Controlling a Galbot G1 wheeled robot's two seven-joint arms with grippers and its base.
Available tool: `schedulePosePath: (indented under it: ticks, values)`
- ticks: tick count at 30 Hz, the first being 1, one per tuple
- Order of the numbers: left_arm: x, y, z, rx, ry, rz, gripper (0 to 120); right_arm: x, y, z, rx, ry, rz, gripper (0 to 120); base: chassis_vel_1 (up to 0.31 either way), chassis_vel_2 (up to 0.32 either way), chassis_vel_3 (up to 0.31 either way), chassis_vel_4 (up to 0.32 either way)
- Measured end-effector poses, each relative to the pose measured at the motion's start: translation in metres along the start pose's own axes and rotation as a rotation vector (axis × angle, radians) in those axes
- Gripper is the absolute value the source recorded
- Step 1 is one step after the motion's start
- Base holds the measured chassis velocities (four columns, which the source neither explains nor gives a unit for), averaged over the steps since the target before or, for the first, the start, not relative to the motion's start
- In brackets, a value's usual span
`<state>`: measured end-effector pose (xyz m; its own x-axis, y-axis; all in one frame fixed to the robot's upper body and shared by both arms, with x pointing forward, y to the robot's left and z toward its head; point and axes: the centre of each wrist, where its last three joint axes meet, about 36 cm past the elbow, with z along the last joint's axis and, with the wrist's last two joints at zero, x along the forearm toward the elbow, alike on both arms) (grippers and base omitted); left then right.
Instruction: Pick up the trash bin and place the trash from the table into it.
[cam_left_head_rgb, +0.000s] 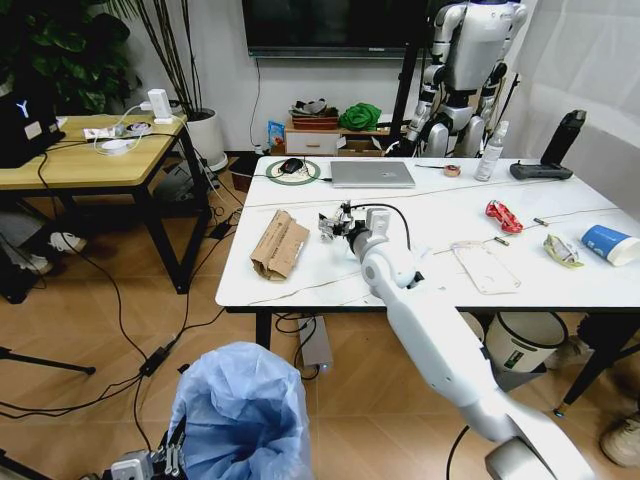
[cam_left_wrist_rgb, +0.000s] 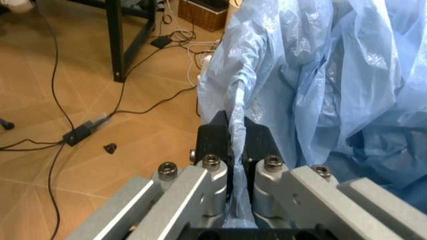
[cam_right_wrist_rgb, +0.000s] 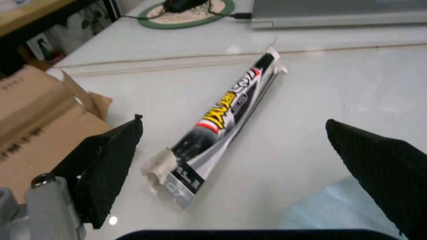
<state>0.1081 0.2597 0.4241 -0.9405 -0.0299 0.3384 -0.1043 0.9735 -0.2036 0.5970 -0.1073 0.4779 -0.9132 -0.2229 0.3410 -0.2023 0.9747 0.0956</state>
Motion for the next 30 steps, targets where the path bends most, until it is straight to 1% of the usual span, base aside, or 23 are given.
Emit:
schedulePosePath:
  ticks: [9,12,16,19,20,21,22,23,24,25,26,27,30]
  values:
    - [-0.001,0.001,-0.001,-0.007,-0.008,0.002,0,-0.007,0.014,0.003,-0.016,0.019,-0.027,100,0.000,0.000,0.000,0.000]
    - [-0.001,0.001,-0.001,-0.013,-0.012,0.003,0,-0.012,0.026,0.006,-0.001,0.025,-0.039,100,0.000,0.000,0.000,0.000]
    - [-0.001,0.002,-0.001,-0.016,-0.017,0.004,0,-0.018,0.033,0.009,0.020,0.032,-0.034,98,0.000,0.000,0.000,0.000]
    - [-0.001,0.002,-0.002,-0.019,-0.019,0.008,0,-0.022,0.034,0.013,0.035,0.034,-0.016,88,0.000,0.000,0.000,0.000]
    - [-0.001,0.002,-0.002,-0.019,-0.019,0.008,0,-0.022,0.034,0.013,0.035,0.034,-0.016,88,0.000,0.000,0.000,0.000]
    - [-0.001,0.002,-0.002,-0.021,-0.021,0.009,0,-0.022,0.034,0.014,0.038,0.034,-0.013,84,0.000,0.000,0.000,0.000]
    - [-0.001,0.003,-0.002,-0.021,-0.022,0.010,0,-0.022,0.032,0.014,0.040,0.035,-0.010,82,0.000,0.000,0.000,0.000]
    - [-0.001,0.003,-0.002,-0.022,-0.022,0.011,0,-0.022,0.031,0.015,0.041,0.036,-0.008,79,0.000,0.000,0.000,0.000]
    - [-0.001,0.003,-0.003,-0.023,-0.023,0.013,0,-0.021,0.030,0.016,0.042,0.038,-0.006,71,0.000,0.000,0.000,0.000]
    - [-0.002,0.003,-0.003,-0.024,-0.024,0.014,0,-0.021,0.029,0.017,0.043,0.040,-0.004,70,0.000,0.000,0.000,0.000]
    - [-0.002,0.003,-0.003,-0.025,-0.024,0.015,0,-0.020,0.028,0.018,0.045,0.042,-0.003,63,0.000,0.000,0.000,0.000]
    - [-0.002,0.003,-0.003,-0.025,-0.024,0.015,0,-0.020,0.028,0.018,0.045,0.042,-0.003,63,0.000,0.000,0.000,0.000]
    - [-0.002,0.004,-0.003,-0.027,-0.024,0.018,0,-0.019,0.026,0.021,0.049,0.049,0.000,50,0.000,0.000,0.000,0.000]
